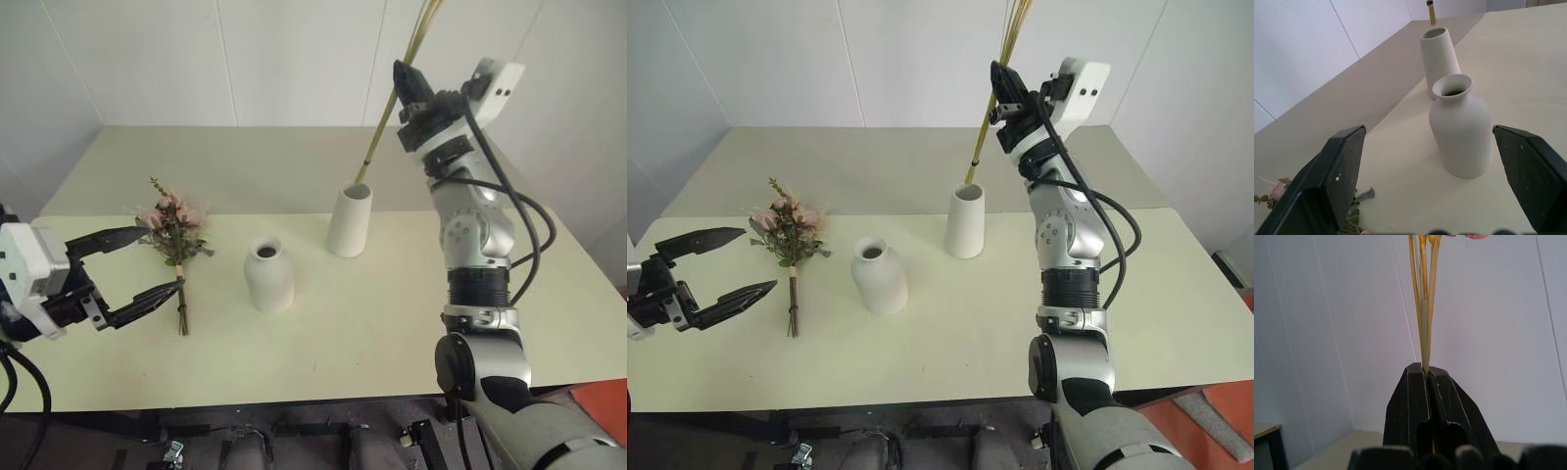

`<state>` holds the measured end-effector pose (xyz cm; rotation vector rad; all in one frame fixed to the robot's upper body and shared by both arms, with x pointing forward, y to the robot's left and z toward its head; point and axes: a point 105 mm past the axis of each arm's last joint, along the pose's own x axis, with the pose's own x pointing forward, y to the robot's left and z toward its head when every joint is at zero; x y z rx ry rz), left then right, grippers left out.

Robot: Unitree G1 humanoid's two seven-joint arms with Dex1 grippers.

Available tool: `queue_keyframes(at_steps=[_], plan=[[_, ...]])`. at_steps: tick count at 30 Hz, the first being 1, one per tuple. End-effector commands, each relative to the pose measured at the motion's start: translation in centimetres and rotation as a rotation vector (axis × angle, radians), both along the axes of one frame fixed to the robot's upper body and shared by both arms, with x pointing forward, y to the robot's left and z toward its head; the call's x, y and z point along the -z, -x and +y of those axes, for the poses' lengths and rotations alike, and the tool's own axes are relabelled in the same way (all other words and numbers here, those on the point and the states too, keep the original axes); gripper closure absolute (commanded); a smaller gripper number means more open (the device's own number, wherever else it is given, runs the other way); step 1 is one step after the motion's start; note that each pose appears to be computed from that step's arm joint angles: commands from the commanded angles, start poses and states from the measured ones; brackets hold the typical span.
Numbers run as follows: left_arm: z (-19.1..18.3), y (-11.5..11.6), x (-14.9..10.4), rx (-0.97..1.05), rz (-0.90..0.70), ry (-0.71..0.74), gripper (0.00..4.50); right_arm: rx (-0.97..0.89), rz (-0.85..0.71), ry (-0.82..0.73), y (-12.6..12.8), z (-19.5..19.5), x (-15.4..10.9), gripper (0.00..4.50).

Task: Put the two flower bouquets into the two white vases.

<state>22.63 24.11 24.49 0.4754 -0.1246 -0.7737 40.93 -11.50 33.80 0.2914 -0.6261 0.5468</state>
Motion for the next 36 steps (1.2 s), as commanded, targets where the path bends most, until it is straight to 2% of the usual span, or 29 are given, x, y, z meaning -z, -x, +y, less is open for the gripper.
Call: queue_keyframes(at_steps=[1, 7, 10, 15, 20, 22, 27, 32, 36], plan=[[-0.1, 0.5, -1.1, -0.004, -0.042, -0.013, 0.0, 0.018, -0.049, 0.01, 0.0, -0.2, 0.2, 4.44], [-0.1, 0.6, -1.3, -0.009, -0.043, -0.015, 0.0, 0.021, -0.029, 0.042, -0.8, 0.5, 2.0, 4.44], [0.0, 0.6, -1.2, -0.011, -0.043, -0.017, 0.0, 0.012, -0.029, 0.063, -0.7, 0.9, 2.6, 3.73], [0.1, 0.4, -1.2, -0.021, -0.051, -0.017, 0.0, -0.003, -0.018, 0.096, 0.2, 1.7, 3.9, 2.04], [0.0, 0.1, -1.1, -0.038, -0.056, -0.014, 0.0, 0.085, 0.06, 0.22, 0.7, 1.6, 6.5, 0.18], [0.4, -0.4, -0.8, -0.099, -0.052, -0.028, 0.0, 0.109, 0.074, 0.269, 1.0, 1.1, 7.1, 0.06], [2.2, -3.5, 0.1, -0.452, -0.033, -0.124, 0.0, 0.049, 0.116, 0.416, 2.8, -0.6, 7.8, 0.06], [1.7, -5.9, -2.1, -0.635, -0.079, 0.027, 0.0, 0.017, 0.171, 0.632, 4.1, -3.0, 7.3, 0.06], [3.3, -8.6, -0.8, -0.815, 0.154, 0.123, 0.0, -0.02, 0.216, 0.785, 5.2, -5.1, 6.4, 0.06]])
